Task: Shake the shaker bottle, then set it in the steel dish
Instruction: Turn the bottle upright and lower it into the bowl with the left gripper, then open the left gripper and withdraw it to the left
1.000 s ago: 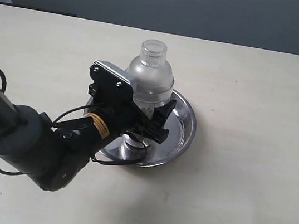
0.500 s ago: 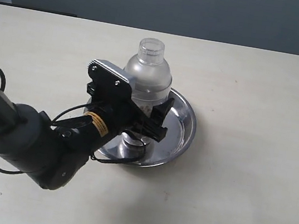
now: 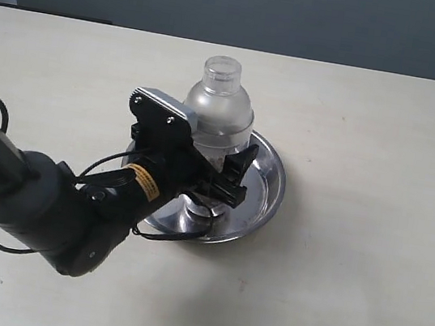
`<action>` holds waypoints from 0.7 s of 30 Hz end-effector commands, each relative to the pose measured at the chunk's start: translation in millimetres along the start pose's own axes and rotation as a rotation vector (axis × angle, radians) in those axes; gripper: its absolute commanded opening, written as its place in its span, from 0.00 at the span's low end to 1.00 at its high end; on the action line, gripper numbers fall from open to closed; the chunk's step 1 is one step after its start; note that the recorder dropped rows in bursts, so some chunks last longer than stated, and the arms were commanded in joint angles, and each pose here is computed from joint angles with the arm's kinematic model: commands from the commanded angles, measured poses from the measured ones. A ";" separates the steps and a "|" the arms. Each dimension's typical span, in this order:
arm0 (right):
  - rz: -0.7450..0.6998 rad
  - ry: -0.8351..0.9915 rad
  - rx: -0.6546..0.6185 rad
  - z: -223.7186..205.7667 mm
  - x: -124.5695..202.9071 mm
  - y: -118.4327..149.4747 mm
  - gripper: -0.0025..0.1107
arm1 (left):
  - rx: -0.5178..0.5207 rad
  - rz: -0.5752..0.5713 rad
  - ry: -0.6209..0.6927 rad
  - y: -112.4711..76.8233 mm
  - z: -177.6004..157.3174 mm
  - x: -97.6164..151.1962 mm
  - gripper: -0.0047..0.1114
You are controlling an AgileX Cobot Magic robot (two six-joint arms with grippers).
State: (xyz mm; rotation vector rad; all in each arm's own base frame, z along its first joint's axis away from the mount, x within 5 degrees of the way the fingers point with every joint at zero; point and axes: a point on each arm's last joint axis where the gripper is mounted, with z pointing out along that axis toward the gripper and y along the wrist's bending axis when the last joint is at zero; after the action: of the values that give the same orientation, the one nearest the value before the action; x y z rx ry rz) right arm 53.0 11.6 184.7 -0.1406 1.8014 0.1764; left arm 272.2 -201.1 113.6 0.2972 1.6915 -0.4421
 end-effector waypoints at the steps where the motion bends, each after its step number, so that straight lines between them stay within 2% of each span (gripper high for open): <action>1: -0.005 -0.016 0.001 -0.2 -1.0 -0.2 0.02 | 0.012 -0.040 -0.067 -0.4 1.6 -8.8 0.83; 5: -0.005 -0.016 0.001 -0.2 -1.0 -0.2 0.02 | 0.041 -0.037 -0.064 -3.0 1.5 -8.7 0.92; 13: -0.005 -0.016 0.001 -0.2 -1.0 -0.2 0.02 | 0.029 -0.032 -0.065 -2.0 1.5 -8.7 0.92; 17: -0.005 -0.016 0.001 -0.2 -1.0 -0.2 0.02 | -0.029 0.020 -0.102 2.2 -0.2 -20.7 0.92; 21: -0.005 -0.016 0.001 -0.2 -1.0 -0.2 0.02 | -0.026 0.044 -0.164 0.0 -4.3 -42.2 0.92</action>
State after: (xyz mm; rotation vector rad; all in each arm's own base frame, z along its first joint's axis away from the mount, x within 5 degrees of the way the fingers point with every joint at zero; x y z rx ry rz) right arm 53.0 11.6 184.7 -0.1406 1.8014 0.1764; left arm 273.7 -199.9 141.3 0.3002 1.5759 -0.4093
